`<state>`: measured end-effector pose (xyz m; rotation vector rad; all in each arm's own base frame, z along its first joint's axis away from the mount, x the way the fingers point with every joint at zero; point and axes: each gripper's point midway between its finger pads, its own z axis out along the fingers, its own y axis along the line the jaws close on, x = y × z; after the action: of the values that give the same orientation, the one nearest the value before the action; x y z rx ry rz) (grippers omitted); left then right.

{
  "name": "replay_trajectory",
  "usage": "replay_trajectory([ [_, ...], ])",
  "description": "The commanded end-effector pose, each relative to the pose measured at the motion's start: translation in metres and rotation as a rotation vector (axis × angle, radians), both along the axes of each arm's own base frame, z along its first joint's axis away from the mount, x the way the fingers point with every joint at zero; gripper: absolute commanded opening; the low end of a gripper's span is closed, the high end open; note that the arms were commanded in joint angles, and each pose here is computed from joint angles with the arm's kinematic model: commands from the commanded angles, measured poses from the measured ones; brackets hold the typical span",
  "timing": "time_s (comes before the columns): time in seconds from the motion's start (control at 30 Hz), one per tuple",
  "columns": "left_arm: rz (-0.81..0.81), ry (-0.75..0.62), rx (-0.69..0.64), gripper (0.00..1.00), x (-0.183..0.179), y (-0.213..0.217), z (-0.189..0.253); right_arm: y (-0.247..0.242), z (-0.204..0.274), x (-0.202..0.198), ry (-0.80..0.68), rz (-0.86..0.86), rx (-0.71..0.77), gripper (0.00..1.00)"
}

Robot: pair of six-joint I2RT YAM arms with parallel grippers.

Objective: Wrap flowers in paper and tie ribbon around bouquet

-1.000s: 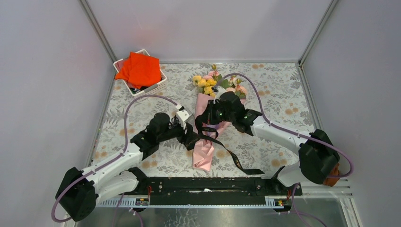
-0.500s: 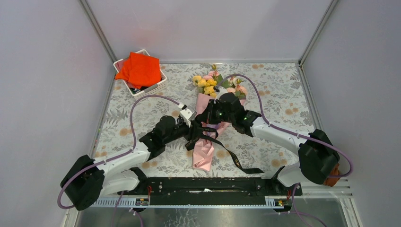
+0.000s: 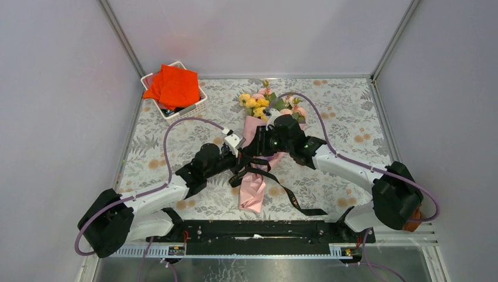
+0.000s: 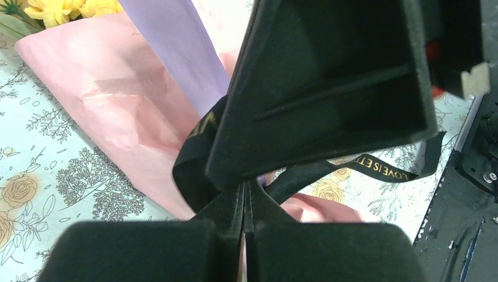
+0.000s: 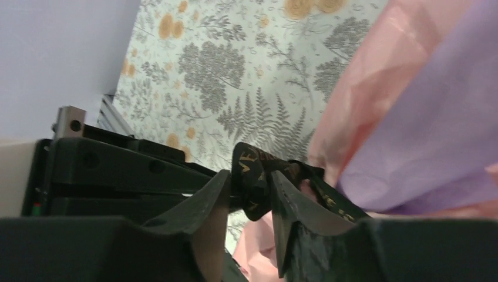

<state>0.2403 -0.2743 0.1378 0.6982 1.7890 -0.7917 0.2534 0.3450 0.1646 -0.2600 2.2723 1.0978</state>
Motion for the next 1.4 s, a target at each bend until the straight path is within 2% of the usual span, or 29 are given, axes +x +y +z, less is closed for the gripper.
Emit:
replay_trajectory([
  [0.0, 0.028, -0.022, -0.060, 0.00, 0.007, -0.001, 0.017, -0.030, 0.025, 0.006, -0.182, 0.115, -0.081, 0.44],
  [0.13, 0.015, -0.041, -0.082, 0.00, 0.006, -0.002, 0.024, -0.062, -0.019, 0.006, -0.187, 0.198, -0.280, 0.48],
  [0.2, 0.012, -0.042, -0.075, 0.00, 0.006, -0.002, 0.022, -0.065, -0.032, 0.001, -0.185, 0.261, -0.328, 0.48],
  [0.27, 0.008, -0.047, -0.060, 0.00, 0.005, -0.001, 0.017, -0.063, -0.034, 0.002, -0.193, 0.288, -0.332, 0.43],
  [0.4, -0.022, -0.088, -0.024, 0.00, 0.004, 0.000, 0.008, -0.041, -0.022, 0.009, -0.226, 0.279, -0.209, 0.38],
  [0.5, 0.036, -0.132, 0.015, 0.43, 0.016, 0.007, 0.007, -0.040, -0.022, 0.019, -0.203, 0.228, -0.222, 0.39],
  [0.53, 0.058, -0.136, 0.018, 0.51, 0.021, 0.009, 0.009, -0.042, -0.023, 0.019, -0.191, 0.218, -0.230, 0.40],
  [0.63, 0.056, -0.091, -0.006, 0.60, 0.021, 0.005, 0.009, -0.045, -0.025, 0.012, -0.180, 0.233, -0.229, 0.44],
  [0.7, 0.054, -0.043, -0.033, 0.63, 0.020, -0.001, 0.006, -0.050, -0.035, 0.008, -0.181, 0.246, -0.248, 0.47],
  [0.8, 0.069, 0.022, -0.031, 0.63, 0.022, -0.004, -0.007, -0.051, -0.048, 0.004, -0.161, 0.287, -0.280, 0.51],
  [0.87, 0.032, 0.020, -0.015, 0.56, 0.018, -0.007, -0.010, -0.050, -0.053, 0.004, -0.147, 0.316, -0.295, 0.51],
  [0.97, -0.166, -0.135, 0.031, 0.43, -0.001, -0.017, 0.002, -0.051, -0.060, 0.005, -0.136, 0.337, -0.313, 0.50],
  [1.03, -0.276, -0.278, 0.080, 0.33, -0.009, -0.018, 0.009, -0.049, -0.060, 0.001, -0.121, 0.358, -0.291, 0.44],
  [1.1, -0.374, -0.373, 0.147, 0.28, -0.015, -0.019, 0.009, -0.048, -0.059, -0.003, -0.105, 0.378, -0.275, 0.39],
  [1.27, -0.614, -0.457, 0.326, 0.26, -0.033, -0.015, -0.020, -0.046, -0.055, -0.012, -0.065, 0.409, -0.242, 0.18],
  [1.37, -0.653, -0.541, 0.368, 0.27, -0.029, -0.015, -0.026, -0.043, -0.044, -0.017, -0.068, 0.420, -0.202, 0.09],
])
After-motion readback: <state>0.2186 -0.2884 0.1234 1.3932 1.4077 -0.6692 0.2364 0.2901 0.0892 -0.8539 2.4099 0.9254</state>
